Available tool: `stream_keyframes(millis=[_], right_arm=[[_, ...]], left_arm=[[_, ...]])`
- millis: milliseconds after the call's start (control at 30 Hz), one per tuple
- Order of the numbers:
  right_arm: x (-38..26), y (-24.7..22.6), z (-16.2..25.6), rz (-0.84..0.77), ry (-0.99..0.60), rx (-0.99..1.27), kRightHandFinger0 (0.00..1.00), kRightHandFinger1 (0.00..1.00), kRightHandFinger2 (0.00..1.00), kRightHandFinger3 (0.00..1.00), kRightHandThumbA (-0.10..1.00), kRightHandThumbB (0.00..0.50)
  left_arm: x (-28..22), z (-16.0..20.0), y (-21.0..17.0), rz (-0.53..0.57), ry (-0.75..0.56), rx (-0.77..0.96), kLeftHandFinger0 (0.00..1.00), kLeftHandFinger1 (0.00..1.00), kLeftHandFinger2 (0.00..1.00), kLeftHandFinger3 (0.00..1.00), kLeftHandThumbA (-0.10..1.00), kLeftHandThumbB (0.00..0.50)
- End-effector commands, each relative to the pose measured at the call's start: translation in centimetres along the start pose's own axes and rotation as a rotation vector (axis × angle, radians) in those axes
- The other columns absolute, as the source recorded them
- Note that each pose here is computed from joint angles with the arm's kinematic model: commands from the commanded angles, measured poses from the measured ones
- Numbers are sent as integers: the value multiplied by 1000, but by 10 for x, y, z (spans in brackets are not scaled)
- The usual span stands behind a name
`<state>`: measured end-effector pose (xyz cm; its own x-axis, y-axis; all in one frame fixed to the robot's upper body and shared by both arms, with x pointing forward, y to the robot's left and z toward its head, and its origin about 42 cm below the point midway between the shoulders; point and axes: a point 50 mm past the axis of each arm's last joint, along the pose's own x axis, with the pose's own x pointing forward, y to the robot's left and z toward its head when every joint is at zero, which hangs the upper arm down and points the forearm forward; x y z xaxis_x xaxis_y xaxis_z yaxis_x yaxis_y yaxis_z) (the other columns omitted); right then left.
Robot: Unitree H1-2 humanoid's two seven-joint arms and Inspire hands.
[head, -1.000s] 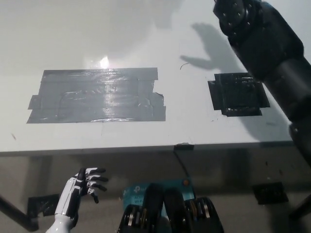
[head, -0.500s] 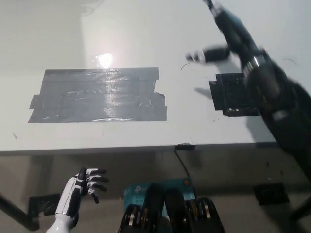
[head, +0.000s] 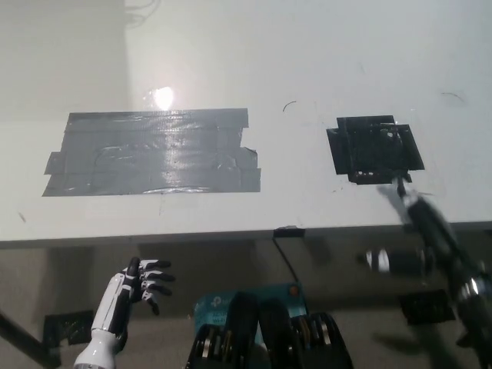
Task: A stapler is kept on the black spot marked on the desk infront of the robot. The robot picks up the stapler using its right hand and passes it to a person
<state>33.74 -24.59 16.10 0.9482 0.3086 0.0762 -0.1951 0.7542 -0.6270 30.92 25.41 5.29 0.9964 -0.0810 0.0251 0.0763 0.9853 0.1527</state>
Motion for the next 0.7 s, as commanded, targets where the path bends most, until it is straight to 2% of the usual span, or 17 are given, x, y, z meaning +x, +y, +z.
stream_keyframes(millis=[0,133,267,333,433,500,533,567,667], right_arm=[[-132,-45,146,-211,-636,187,1000,1000,1000,1000,1000,369],[-132,-18,129,-231,-590,243,1000,1000,1000,1000,1000,343],[-130,13,107,-263,-476,314,1000,1000,1000,1000,1000,385],[-131,25,93,-237,-391,353,1000,1000,1000,1000,1000,411],[-127,44,57,-208,-275,382,1000,1000,1000,1000,1000,353],[-125,55,29,-195,-176,376,1000,1000,1000,1000,1000,349],[-125,57,25,-192,-164,376,1000,1000,1000,1000,1000,349],[-125,61,17,-181,-135,380,1000,1000,1000,1000,1000,369],[-126,69,6,-142,-91,385,1000,1000,1000,1000,1000,362]], left_arm=[[25,19,2,-3,-80,4,250,420,492,584,1000,437],[18,15,3,0,-78,8,242,411,477,572,1000,429],[14,13,3,-3,-62,2,243,412,475,569,1000,439],[12,12,3,-4,-58,0,239,405,469,562,1000,425],[5,9,2,-8,-42,0,242,404,470,558,1000,432],[0,7,-1,-15,-37,-2,244,408,476,562,1000,436],[-1,6,-2,-17,-36,-3,245,408,477,563,1000,436],[-3,5,-3,-19,-37,-3,251,417,481,574,1000,433],[-12,1,-4,-25,-30,-5,271,435,497,584,1000,435]])
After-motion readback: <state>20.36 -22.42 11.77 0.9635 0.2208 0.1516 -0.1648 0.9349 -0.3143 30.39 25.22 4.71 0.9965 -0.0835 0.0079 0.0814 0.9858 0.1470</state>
